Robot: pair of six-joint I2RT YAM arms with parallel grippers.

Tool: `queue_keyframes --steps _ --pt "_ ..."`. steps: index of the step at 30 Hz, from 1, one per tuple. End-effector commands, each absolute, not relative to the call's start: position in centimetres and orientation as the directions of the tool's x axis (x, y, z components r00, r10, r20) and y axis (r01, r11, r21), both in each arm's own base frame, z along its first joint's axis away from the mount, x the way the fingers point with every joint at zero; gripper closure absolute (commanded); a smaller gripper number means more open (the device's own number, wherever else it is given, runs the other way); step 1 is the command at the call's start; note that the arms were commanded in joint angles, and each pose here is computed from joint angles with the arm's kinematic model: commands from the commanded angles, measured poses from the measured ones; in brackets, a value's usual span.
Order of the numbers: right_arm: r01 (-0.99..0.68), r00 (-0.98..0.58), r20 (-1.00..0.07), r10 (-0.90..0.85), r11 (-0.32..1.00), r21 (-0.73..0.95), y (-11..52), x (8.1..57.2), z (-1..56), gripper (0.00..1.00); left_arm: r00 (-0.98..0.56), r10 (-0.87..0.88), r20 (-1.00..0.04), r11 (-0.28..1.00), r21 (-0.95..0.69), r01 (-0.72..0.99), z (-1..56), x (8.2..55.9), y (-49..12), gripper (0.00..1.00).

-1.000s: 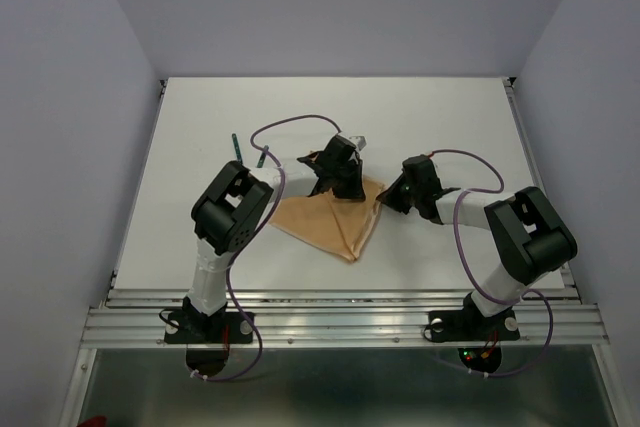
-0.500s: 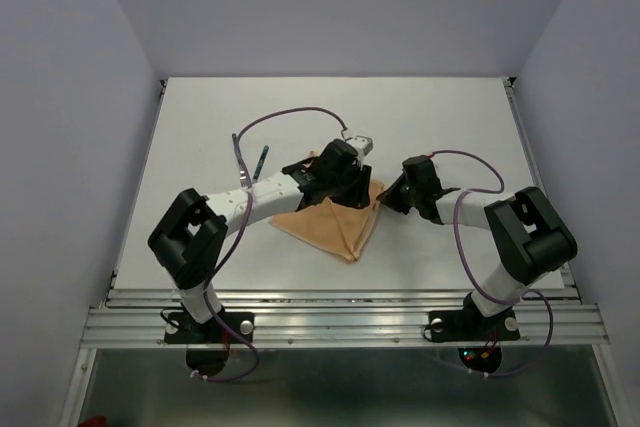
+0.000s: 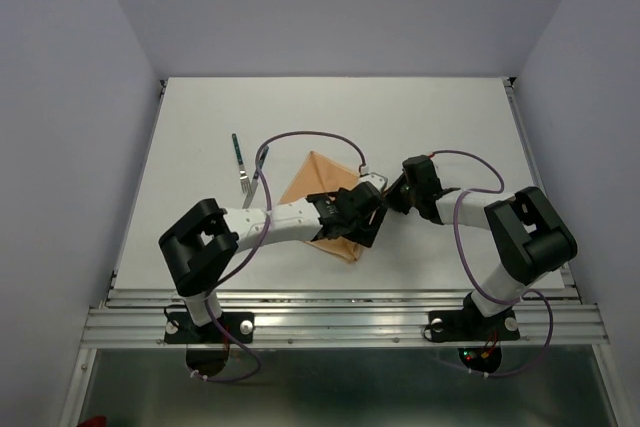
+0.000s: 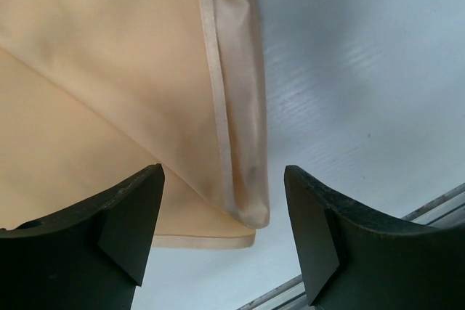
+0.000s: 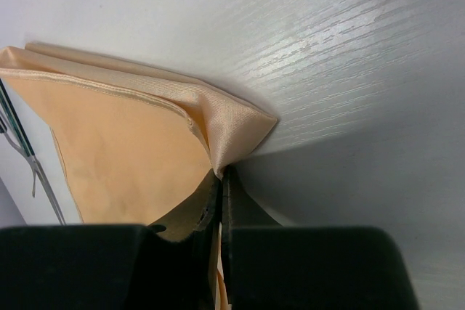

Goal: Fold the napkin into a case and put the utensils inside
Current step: Pick up the upper triangle-folded napkin from the center of the board.

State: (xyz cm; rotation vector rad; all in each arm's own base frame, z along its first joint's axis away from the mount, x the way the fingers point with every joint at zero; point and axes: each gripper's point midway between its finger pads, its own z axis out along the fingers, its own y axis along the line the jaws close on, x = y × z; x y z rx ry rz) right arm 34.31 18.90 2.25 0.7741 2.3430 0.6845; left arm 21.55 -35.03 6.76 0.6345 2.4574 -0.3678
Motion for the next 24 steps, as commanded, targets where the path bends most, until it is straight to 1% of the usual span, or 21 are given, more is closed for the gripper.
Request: queue_keyframes --steps 1,6,10,16,19,24 --pt "0.399 -0.664 -0.352 0.660 0.710 0.580 18.1 34.2 1.2 0.99 -0.668 0.373 -0.644 0.861 -0.027 0.507 7.2 21.4 -35.2 0.21" --pt "0.396 -0.659 -0.358 0.661 0.710 0.582 17.9 34.1 1.5 0.99 -0.643 0.417 -0.642 0.837 -0.004 0.547 6.3 19.8 -36.3 0.27" --pt "0.397 -0.657 -0.361 0.662 0.710 0.581 17.8 33.9 1.6 0.99 -0.638 0.434 -0.636 0.835 0.019 0.550 5.5 19.7 -36.3 0.29" --pt "0.398 -0.658 -0.359 0.663 0.710 0.582 17.8 33.8 1.6 0.99 -0.632 0.460 -0.623 0.832 0.055 0.551 3.9 19.7 -36.2 0.37" --pt "0.399 -0.658 -0.359 0.661 0.711 0.578 17.7 33.6 1.6 0.99 -0.639 0.475 -0.605 0.830 0.066 0.554 2.7 19.5 -36.1 0.44" --pt "0.403 -0.659 -0.358 0.661 0.713 0.574 17.5 33.4 1.4 0.99 -0.644 0.485 -0.591 0.827 0.070 0.558 1.7 19.2 -35.9 0.49"
